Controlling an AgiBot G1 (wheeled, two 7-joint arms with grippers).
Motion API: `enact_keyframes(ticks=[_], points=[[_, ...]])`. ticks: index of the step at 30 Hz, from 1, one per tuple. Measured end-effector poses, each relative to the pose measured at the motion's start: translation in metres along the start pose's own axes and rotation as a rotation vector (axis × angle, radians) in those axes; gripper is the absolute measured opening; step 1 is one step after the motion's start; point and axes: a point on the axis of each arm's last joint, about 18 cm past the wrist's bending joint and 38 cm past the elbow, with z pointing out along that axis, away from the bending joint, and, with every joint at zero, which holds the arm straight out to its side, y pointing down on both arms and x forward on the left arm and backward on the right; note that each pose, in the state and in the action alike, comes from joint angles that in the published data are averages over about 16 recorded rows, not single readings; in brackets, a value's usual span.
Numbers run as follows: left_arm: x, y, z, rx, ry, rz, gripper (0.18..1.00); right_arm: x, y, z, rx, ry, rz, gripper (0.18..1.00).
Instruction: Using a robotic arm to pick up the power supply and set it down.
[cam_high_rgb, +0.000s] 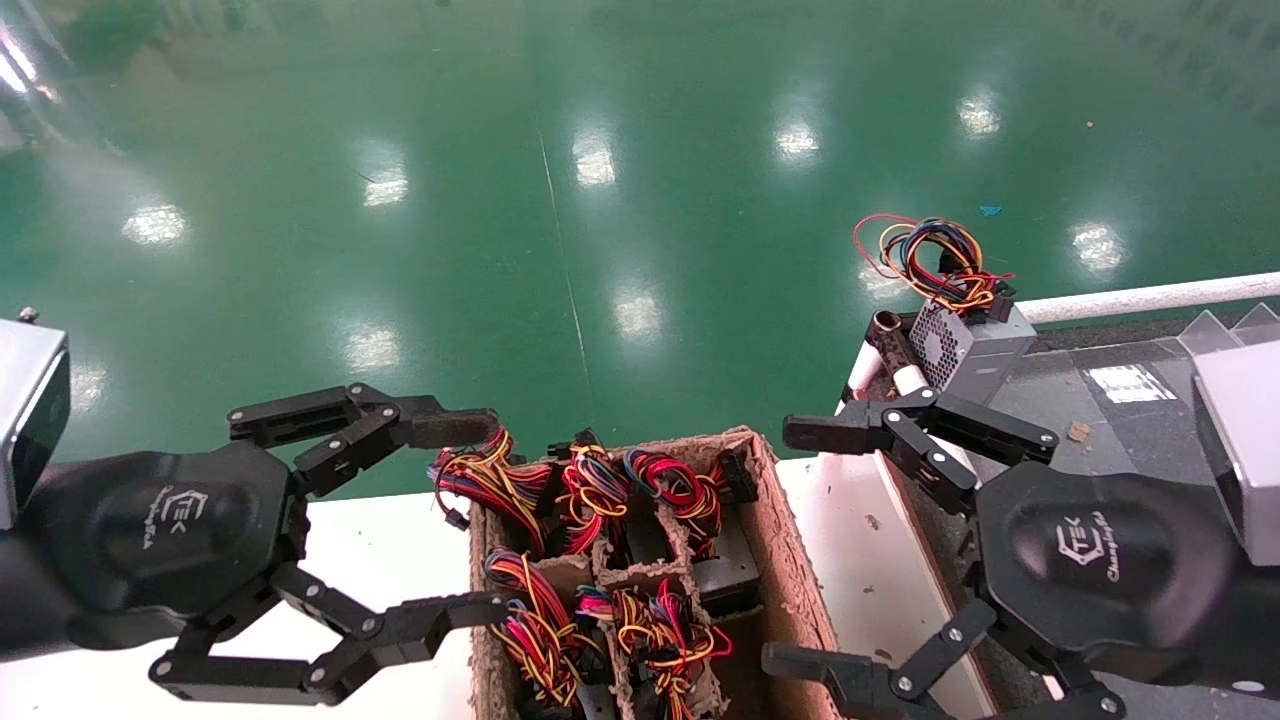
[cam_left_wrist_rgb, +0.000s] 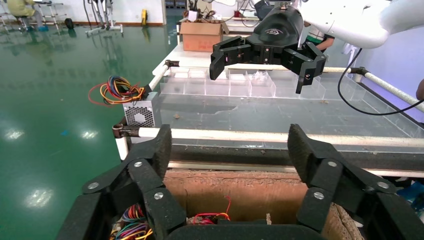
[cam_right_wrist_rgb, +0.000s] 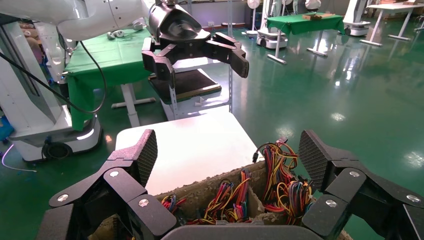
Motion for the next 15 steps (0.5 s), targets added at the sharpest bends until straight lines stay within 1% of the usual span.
enact_keyframes(ticks=[6,8,15], points=[[0.0000,0.0000,0.0000,0.000,0.000,0.000,0.801,0.0000,0.0000,0.0000,0.000,0.000,0.000,1.001],[0.0000,0.0000,0.0000,0.000,0.000,0.000,0.766,0.0000,0.0000,0.0000,0.000,0.000,0.000,1.001],[0.0000,0.0000,0.0000,0.000,0.000,0.000,0.601,0.0000,0.0000,0.0000,0.000,0.000,0.000,1.001]])
